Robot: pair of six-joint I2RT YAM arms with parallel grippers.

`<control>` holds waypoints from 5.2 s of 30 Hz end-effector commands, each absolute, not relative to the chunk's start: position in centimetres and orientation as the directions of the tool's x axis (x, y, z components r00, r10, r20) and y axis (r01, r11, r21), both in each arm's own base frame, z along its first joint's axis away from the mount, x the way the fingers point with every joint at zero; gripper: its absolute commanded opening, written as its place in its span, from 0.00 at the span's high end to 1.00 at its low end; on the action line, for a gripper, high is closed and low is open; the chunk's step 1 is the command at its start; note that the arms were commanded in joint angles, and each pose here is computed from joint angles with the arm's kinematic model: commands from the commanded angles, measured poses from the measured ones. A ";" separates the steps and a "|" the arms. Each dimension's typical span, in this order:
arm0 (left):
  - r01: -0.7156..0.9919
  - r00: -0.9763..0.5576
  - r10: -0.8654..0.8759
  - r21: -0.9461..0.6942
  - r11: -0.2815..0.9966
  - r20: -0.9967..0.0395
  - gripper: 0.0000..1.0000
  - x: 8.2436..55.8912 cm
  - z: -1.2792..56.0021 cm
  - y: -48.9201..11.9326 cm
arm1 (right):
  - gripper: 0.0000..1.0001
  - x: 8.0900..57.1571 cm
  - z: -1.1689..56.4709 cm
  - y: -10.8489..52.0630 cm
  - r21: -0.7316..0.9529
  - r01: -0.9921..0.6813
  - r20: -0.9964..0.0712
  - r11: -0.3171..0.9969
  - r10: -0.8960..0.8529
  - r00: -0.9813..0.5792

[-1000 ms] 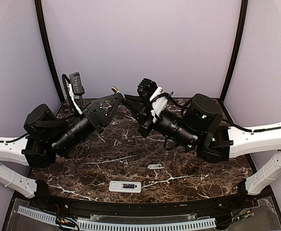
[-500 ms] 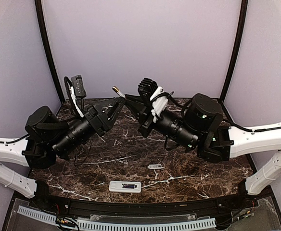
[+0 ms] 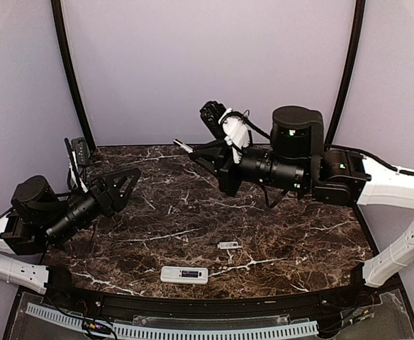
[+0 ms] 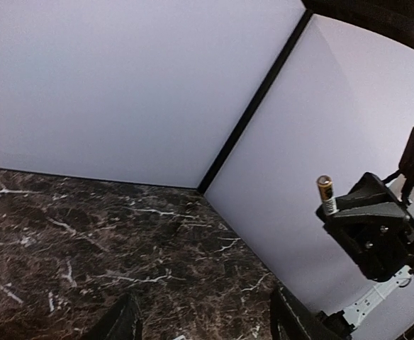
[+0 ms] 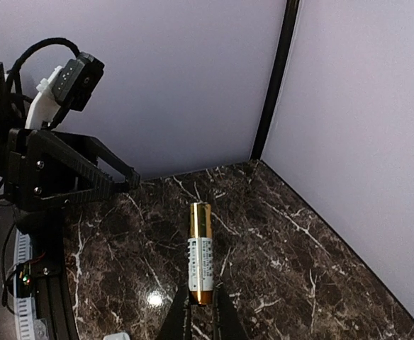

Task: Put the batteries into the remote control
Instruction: Place the battery in the battery compartment, then move the remote control without the battery cover to the center of the board.

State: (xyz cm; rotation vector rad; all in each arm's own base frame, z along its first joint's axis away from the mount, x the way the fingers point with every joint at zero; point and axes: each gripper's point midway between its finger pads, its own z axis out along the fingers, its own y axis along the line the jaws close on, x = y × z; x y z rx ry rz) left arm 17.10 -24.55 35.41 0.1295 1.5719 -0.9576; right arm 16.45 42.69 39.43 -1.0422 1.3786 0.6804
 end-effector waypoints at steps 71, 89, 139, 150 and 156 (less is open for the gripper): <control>0.318 -0.798 0.191 -0.130 0.939 -0.571 0.61 13.0 -0.4 -20.0 | 1.00 9.6 4.8 43.5 0.342 -0.846 -0.151 0.410 -0.864 -0.480; 0.325 -0.796 0.196 -0.131 0.937 -0.572 0.61 13.0 -0.3 -20.1 | 0.97 9.7 4.7 44.5 0.356 -0.839 -0.163 0.412 -0.856 -0.490; 0.965 0.258 0.948 0.102 -0.243 -0.188 0.01 8.6 5.5 -27.2 | 0.32 17.1 11.4 35.9 0.399 -0.680 -0.405 0.616 -0.547 -0.733; 0.982 0.188 0.959 0.045 -0.182 -0.214 0.02 11.3 4.4 -27.4 | 0.32 16.6 10.7 35.6 0.444 -0.677 -0.407 0.587 -0.541 -0.736; 0.989 0.145 0.970 0.001 -0.148 -0.196 0.06 10.6 2.7 -26.9 | 0.32 16.7 10.8 35.4 0.439 -0.676 -0.418 0.591 -0.531 -0.737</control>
